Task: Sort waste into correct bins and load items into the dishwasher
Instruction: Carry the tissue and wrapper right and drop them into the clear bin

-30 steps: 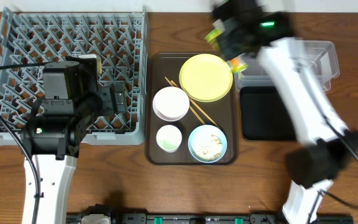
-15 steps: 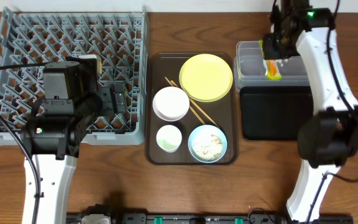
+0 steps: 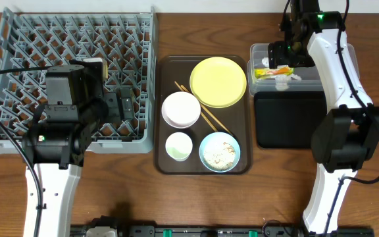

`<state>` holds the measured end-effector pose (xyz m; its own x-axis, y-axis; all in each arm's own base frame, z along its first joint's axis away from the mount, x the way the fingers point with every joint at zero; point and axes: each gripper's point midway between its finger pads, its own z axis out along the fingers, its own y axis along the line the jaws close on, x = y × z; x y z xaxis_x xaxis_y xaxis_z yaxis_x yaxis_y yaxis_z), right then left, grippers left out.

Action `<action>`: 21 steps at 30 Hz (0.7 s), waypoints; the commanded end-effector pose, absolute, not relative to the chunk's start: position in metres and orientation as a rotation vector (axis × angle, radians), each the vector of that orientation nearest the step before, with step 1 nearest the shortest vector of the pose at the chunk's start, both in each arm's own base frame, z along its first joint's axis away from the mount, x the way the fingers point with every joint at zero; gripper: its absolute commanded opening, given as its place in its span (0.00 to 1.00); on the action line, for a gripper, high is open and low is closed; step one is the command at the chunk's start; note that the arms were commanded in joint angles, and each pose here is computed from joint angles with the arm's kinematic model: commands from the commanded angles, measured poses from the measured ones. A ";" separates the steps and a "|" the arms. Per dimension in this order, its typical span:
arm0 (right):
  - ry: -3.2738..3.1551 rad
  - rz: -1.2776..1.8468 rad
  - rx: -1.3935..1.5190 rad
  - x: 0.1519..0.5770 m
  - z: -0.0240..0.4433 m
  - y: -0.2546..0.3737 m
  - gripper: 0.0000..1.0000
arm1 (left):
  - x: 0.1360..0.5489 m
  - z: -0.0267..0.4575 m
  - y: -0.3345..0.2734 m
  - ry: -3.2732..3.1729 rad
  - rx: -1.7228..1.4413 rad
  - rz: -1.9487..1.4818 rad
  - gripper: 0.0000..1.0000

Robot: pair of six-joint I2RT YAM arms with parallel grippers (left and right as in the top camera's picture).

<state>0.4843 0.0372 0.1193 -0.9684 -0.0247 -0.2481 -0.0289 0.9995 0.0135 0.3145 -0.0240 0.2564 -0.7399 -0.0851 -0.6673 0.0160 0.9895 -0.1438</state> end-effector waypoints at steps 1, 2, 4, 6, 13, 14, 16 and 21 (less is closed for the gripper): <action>2.829 0.038 -0.040 0.482 0.151 0.039 0.80 | 0.315 0.262 -0.028 2.385 -0.045 -0.207 0.97; 2.807 0.052 -0.043 0.480 0.163 0.041 0.82 | 0.317 0.263 -0.028 2.378 -0.044 -0.207 0.97; 2.762 0.115 -0.074 0.476 0.186 0.049 0.94 | 0.318 0.265 -0.028 2.370 -0.043 -0.206 0.97; 2.698 0.213 -0.171 0.466 0.216 0.064 0.99 | 0.320 0.267 -0.028 2.357 -0.045 -0.209 0.91; 2.516 0.534 -0.317 0.416 0.302 0.111 0.99 | 0.314 0.276 -0.028 2.331 -0.187 -0.271 0.86; 2.516 0.545 -0.329 0.408 0.307 0.115 0.99 | 0.311 0.277 -0.028 2.329 -0.229 -0.288 0.86; 2.554 0.558 -0.315 0.395 0.306 0.120 0.99 | 0.303 0.278 -0.028 2.328 -0.315 -0.326 0.86; 2.721 0.591 -0.294 0.364 0.285 0.133 0.99 | 0.278 0.280 -0.033 2.353 -0.374 -0.384 0.86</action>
<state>0.3696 0.1190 0.3054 -0.8810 -0.1224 -0.4571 -0.2912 0.9016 0.3199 0.2875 -0.0284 0.2678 -0.7268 -0.2958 -0.6199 -0.1253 0.9444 -0.3038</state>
